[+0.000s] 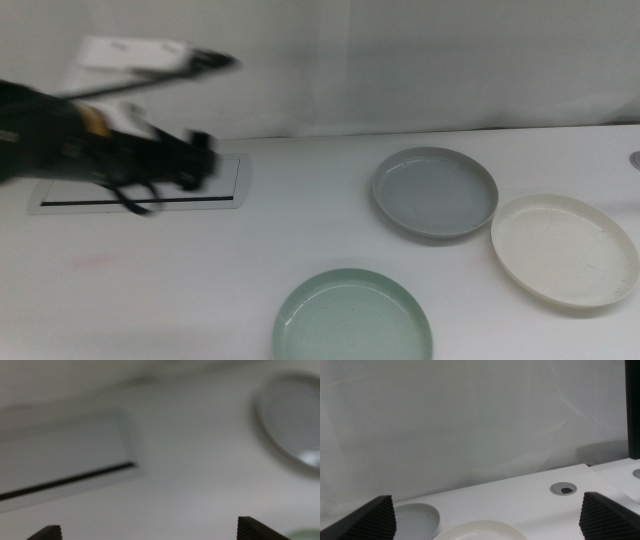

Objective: Stack the three bowls on top of each other.

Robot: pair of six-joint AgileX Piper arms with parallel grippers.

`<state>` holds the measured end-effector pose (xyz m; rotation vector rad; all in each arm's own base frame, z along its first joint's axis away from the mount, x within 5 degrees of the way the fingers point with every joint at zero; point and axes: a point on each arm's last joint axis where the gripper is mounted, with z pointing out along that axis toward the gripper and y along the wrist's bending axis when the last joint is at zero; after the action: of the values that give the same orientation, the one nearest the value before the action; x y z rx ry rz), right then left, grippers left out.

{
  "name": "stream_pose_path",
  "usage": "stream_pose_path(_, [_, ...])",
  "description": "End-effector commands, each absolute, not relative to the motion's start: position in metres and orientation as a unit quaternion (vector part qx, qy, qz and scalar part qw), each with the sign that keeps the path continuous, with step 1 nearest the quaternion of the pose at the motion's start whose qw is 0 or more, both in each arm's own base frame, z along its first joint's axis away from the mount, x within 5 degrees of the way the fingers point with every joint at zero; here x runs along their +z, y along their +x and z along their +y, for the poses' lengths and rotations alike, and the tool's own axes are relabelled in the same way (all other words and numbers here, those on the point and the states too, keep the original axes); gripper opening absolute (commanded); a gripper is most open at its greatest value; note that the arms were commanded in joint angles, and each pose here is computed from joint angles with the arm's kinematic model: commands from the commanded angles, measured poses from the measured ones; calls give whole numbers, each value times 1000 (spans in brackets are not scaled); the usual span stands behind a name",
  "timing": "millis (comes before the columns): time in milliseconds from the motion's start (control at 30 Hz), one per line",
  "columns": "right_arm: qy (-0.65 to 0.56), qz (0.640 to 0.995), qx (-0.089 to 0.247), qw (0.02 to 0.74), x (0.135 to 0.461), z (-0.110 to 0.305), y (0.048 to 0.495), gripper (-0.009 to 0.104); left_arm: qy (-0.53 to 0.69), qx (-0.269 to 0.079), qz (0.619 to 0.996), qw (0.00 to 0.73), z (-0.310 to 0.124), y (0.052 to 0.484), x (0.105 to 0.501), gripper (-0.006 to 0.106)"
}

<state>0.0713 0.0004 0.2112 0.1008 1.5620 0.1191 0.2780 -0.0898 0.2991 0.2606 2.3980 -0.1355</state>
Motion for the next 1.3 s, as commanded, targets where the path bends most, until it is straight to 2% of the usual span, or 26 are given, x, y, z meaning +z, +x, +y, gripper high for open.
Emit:
stream_pose_path(0, [49, 704, 58, 706, 207, 0, 71, 103, 61, -31, 922, 381, -57, 271, 320, 92])
stream_pose_path(133, [49, 704, 59, 706, 207, 0, 71, 103, 16, 7, 914, 406, -14, 252, 337, 92])
stream_pose_path(233, [48, 704, 58, 706, 207, 0, 71, 103, -16, 20, 901, 432, 4, 231, 342, 90])
stream_pose_path(333, [48, 704, 58, 706, 207, 0, 71, 103, -22, 20, 882, 470, 7, 203, 338, 78])
stream_pose_path(433, [48, 704, 58, 706, 207, 0, 71, 103, -17, 19, 867, 497, 5, 172, 325, 38])
stream_pose_path(500, [48, 704, 58, 706, 207, 0, 71, 103, -14, 18, 853, 522, 5, 148, 315, -2])
stream_pose_path(733, [51, 701, 64, 708, 214, 1, 71, 102, -7, 17, 765, 644, 3, 79, 289, -1])
stream_pose_path(867, [45, 695, 69, 714, 236, 2, 70, 102, -34, -20, 721, 691, 1, 58, 277, -1])
stream_pose_path(967, [1, 705, 43, 708, 261, 5, 70, 102, -34, -20, 718, 694, 1, 51, 256, -1])
stream_pose_path(1000, [-25, 714, 33, 699, 284, 7, 70, 102, -46, -34, 711, 701, 1, 52, 242, -1])
stream_pose_path(1267, [-56, 791, 52, 606, 350, 14, 106, 102, -58, -41, 752, 655, 1, 59, 183, -1])
